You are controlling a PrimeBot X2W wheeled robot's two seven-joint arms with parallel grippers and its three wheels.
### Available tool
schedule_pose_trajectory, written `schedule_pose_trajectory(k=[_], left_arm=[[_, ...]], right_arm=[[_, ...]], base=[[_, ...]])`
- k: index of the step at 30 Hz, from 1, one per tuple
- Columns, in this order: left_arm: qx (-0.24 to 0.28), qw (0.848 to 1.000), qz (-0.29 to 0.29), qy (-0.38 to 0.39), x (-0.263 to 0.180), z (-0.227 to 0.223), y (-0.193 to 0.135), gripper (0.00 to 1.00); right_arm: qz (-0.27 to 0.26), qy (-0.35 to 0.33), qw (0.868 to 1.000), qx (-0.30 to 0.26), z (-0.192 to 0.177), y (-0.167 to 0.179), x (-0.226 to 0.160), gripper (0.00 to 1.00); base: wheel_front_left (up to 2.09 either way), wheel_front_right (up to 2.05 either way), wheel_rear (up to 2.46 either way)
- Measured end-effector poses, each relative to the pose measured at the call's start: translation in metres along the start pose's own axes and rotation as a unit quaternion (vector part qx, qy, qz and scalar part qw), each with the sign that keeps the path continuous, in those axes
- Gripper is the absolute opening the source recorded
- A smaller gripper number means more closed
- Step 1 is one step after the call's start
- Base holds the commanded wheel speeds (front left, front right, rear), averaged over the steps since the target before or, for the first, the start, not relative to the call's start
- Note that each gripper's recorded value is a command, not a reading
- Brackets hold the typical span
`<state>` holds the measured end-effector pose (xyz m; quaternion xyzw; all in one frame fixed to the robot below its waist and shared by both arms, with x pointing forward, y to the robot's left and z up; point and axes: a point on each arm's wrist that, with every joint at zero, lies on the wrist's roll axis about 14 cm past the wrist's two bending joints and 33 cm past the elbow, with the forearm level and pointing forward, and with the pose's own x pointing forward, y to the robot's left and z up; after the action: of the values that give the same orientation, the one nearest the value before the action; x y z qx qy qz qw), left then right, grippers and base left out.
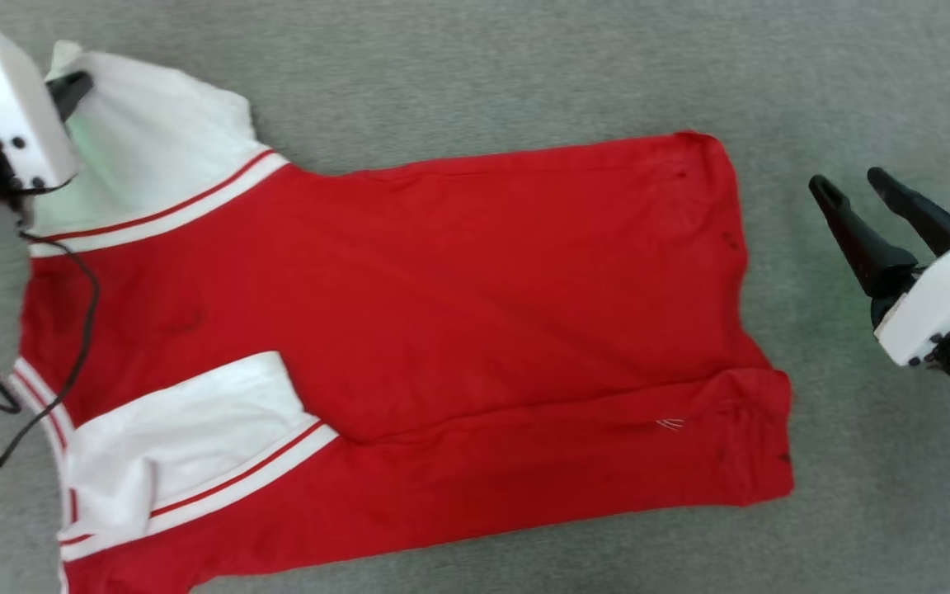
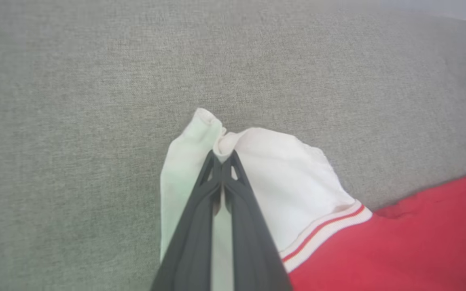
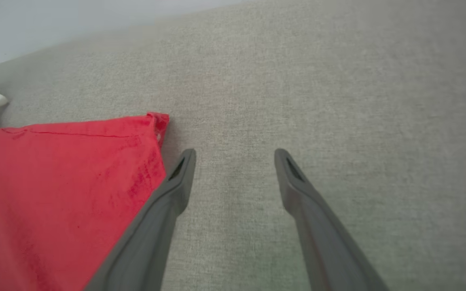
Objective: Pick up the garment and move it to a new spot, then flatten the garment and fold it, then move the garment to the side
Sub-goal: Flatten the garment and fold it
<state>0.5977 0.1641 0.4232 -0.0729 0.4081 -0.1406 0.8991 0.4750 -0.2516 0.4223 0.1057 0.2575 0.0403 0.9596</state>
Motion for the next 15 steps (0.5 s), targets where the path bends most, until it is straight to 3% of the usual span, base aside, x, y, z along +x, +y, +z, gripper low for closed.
schedule_pose_trajectory(k=[8,13,14,15], left_arm=[[0.025,0.999,-0.001,-0.041,-0.027,0.01,-0.001,0.0],[0.031,0.999,0.007,-0.04,-0.026,0.001,0.008,0.0],[0.034,0.999,0.012,-0.038,-0.026,-0.003,0.013,0.0],[0.034,0.999,0.013,-0.038,-0.026,-0.004,0.015,0.0]], right_arm=[[0.074,0.117,0.99,-0.035,-0.012,0.041,0.045,1.0],[0.083,0.195,0.976,-0.047,-0.033,0.047,0.07,1.0],[0.082,0.239,0.965,-0.065,-0.042,0.048,0.079,0.73],[0.081,0.249,0.962,-0.07,-0.044,0.048,0.08,0.39]], base=[[0.0,0.0,0.0],[0.0,0.0,0.0],[0.0,0.0,0.0],[0.0,0.0,0.0]])
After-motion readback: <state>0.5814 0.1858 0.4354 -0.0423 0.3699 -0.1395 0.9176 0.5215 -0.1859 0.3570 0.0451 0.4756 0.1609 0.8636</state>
